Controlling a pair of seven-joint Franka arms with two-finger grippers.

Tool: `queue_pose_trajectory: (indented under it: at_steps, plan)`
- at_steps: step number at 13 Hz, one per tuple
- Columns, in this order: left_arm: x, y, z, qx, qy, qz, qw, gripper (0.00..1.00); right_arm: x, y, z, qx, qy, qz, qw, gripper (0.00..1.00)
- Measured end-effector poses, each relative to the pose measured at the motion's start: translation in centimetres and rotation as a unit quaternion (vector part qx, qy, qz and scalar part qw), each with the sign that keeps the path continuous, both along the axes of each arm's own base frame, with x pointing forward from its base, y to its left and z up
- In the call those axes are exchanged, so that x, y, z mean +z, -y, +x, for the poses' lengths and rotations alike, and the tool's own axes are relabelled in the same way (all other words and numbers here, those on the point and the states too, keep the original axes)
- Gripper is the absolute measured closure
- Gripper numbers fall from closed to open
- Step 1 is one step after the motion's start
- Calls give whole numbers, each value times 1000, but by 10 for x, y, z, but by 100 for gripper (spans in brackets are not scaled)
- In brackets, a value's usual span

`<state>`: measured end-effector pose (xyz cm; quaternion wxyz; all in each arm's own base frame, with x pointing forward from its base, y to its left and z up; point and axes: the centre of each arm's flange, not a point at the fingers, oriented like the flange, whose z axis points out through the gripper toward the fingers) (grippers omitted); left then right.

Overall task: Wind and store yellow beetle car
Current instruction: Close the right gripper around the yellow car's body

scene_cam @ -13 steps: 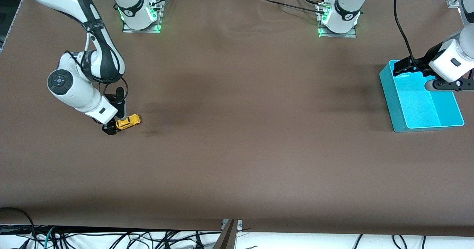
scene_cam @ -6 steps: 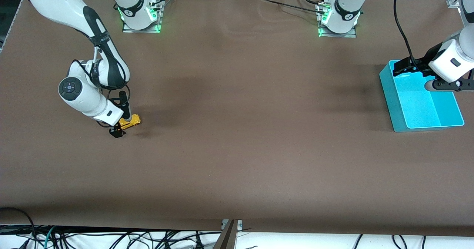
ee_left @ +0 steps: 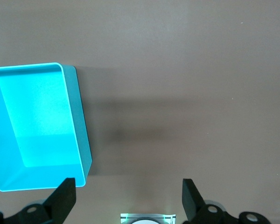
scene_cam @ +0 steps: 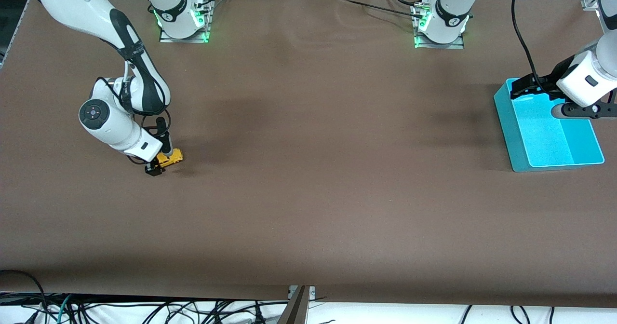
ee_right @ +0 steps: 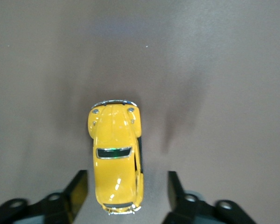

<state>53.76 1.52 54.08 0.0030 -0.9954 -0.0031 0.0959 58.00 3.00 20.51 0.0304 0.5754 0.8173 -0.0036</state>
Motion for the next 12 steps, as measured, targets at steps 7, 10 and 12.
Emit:
queue_pose_trajectory:
  at_steps: [7, 10, 12]
  plan:
    - [5, 7, 1, -7, 13, 1, 1000, 0, -3, 10, -8, -45, -27, 18, 998, 59]
    - [19, 28, -4, -25, 28, 2, 999, 0, -3, 36, -10, -94, -38, 23, 995, 59]
    - [25, 30, -7, -27, 34, 3, 999, 0, -3, 42, -10, -108, -39, 23, 993, 59]
